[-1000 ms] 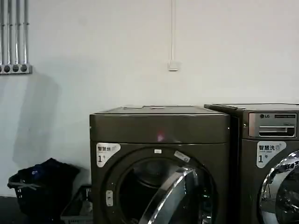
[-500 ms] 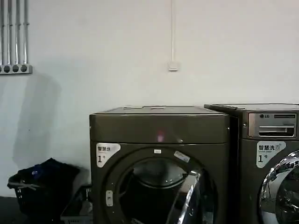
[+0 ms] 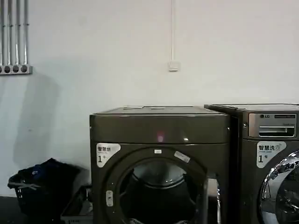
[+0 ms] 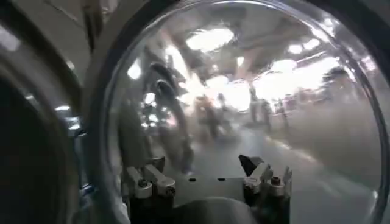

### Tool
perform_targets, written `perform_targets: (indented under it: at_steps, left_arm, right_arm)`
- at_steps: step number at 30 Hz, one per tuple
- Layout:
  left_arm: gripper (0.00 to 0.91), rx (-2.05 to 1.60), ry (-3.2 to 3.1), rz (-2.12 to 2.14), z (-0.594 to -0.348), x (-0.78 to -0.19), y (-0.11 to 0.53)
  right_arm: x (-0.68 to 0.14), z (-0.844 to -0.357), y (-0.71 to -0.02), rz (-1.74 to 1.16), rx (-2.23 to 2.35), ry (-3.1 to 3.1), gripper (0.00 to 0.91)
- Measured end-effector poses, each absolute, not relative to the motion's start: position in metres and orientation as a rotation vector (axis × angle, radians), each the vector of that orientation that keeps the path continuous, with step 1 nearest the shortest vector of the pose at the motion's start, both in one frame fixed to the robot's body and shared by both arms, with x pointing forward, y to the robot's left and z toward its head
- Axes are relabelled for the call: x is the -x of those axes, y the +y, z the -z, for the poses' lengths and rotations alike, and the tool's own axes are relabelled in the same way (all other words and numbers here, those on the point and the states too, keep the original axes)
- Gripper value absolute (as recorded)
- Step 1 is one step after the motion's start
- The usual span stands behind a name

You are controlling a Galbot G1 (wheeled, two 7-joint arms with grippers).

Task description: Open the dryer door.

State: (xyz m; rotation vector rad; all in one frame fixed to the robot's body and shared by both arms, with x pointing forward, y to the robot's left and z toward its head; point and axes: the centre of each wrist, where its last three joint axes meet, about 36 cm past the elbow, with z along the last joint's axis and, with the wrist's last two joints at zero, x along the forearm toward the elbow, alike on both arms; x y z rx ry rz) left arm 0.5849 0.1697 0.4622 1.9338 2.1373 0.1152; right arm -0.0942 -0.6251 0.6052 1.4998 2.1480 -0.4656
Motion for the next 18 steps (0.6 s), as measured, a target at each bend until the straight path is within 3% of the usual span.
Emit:
perform_targets:
  at_steps: [18]
  left_arm:
    - [0.907, -2.055, 2.013, -0.101, -0.465, -0.581, 0.096]
  right_arm:
    - [0.169, -0.633, -0.627, 0.427, -2.011, 1.806, 0.907]
